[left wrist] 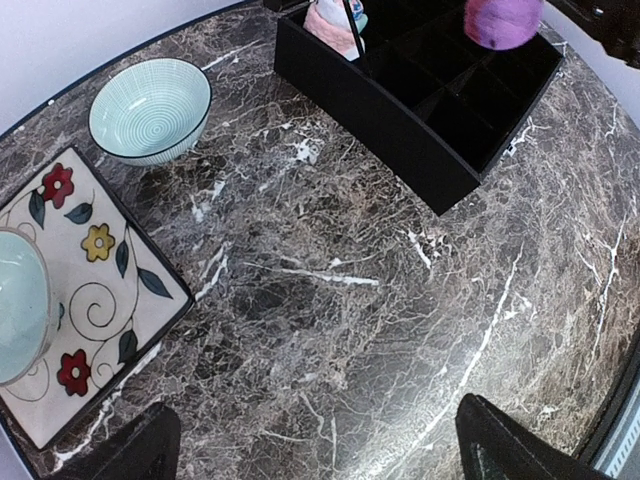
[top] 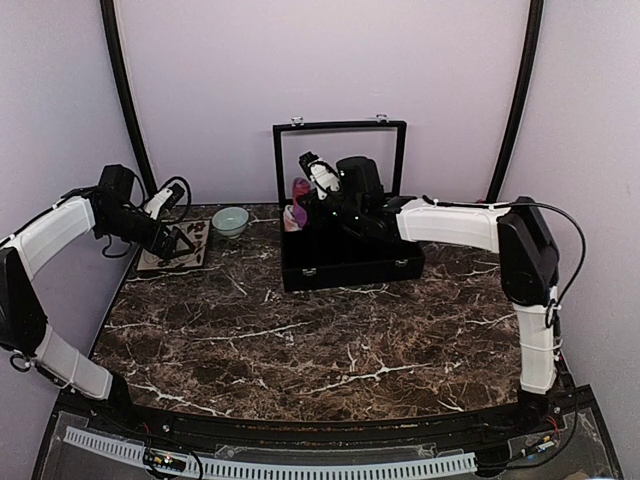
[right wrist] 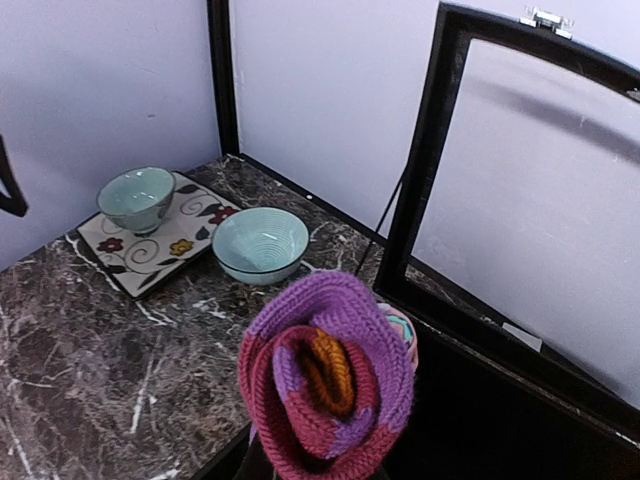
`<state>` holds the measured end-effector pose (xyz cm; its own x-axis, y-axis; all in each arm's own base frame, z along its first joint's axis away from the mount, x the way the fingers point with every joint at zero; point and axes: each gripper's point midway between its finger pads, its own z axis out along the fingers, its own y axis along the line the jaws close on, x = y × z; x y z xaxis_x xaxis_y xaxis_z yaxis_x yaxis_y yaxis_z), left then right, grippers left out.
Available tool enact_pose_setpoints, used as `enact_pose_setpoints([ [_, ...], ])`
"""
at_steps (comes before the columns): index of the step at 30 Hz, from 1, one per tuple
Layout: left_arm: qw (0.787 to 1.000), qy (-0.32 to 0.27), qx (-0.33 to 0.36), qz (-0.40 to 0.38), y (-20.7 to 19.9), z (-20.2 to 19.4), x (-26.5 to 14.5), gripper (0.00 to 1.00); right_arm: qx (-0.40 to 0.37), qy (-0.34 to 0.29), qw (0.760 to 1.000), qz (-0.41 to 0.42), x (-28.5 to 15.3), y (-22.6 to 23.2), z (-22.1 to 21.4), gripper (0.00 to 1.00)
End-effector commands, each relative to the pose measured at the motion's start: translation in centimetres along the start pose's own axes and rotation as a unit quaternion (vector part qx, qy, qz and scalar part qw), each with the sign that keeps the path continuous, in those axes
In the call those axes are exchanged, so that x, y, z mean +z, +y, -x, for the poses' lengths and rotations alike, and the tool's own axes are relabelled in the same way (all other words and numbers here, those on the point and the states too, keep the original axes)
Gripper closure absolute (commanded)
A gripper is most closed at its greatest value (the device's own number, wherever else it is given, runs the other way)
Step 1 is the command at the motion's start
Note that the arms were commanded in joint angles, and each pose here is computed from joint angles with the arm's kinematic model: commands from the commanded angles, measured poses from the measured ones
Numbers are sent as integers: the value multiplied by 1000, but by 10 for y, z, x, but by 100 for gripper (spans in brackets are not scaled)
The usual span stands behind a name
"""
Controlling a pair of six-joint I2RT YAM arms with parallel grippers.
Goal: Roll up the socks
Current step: Place the sock in the storage box.
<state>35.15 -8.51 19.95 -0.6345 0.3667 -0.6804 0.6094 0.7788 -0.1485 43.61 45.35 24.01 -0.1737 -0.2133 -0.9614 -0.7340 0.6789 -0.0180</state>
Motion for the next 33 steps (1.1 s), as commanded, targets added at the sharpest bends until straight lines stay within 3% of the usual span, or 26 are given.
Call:
enact_pose_setpoints([
  [1, 1000, -19, 13, -14, -4, 1, 3, 1, -33, -8, 999, 10, 33, -18, 5, 100],
  [9, 1000, -6, 9, -12, 4, -7, 14, 1, -23, 8, 999, 35, 70, -36, -31, 100],
  [33, 1000, -3, 1, -4, 12, -8, 22, 1, -11, 74, 993, 95, 95, -13, -109, 100],
])
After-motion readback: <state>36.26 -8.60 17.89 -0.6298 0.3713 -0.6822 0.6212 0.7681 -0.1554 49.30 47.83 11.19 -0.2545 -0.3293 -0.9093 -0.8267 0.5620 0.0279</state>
